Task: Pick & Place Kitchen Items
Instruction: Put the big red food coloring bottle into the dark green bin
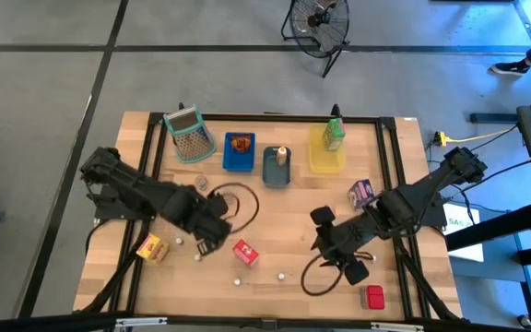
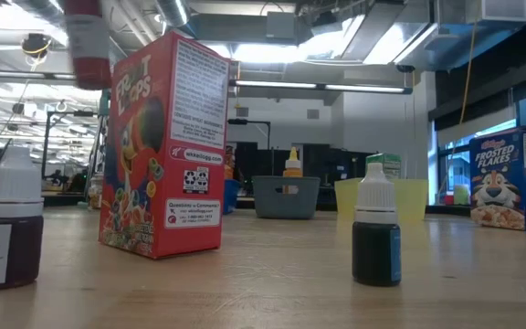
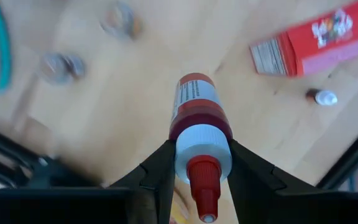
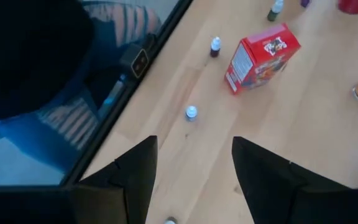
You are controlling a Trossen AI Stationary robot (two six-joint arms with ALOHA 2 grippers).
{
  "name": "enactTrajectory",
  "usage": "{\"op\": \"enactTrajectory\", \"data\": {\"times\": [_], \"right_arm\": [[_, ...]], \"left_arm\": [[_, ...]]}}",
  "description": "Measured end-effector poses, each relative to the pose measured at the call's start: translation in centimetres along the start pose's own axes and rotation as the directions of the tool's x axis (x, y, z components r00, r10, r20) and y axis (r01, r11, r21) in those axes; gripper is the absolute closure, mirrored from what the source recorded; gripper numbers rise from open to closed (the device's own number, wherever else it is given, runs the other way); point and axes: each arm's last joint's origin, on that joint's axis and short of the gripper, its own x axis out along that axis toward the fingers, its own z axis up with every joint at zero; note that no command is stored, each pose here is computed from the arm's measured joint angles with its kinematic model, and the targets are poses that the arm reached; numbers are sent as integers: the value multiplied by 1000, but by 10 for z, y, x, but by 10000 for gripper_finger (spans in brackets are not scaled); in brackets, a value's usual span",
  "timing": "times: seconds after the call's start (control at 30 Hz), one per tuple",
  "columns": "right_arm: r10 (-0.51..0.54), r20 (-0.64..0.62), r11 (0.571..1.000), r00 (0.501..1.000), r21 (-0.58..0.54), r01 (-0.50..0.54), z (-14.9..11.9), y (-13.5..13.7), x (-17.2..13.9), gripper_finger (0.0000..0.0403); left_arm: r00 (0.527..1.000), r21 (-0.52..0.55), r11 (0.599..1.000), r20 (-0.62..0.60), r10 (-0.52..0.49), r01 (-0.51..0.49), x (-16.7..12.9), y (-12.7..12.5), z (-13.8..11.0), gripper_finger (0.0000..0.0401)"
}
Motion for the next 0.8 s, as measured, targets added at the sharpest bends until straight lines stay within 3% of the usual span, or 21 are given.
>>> {"op": "enactTrajectory", "data": {"times": [0.17,0.4,0.6,0.8], "right_arm": [[-138,9,988,990,67,137,-4,8,4,192],[-376,11,904,927,225,364,-13,9,12,192],[-402,5,876,916,293,383,-21,9,23,192],[-405,-15,857,914,340,386,-26,8,28,192]], "left_arm": [[998,45,999,67,0,-3,-12,31,17,286],[997,116,993,73,4,-13,-15,71,43,286],[998,128,991,53,39,-45,-8,111,70,286],[998,136,991,51,-24,17,1,146,95,286]]}}
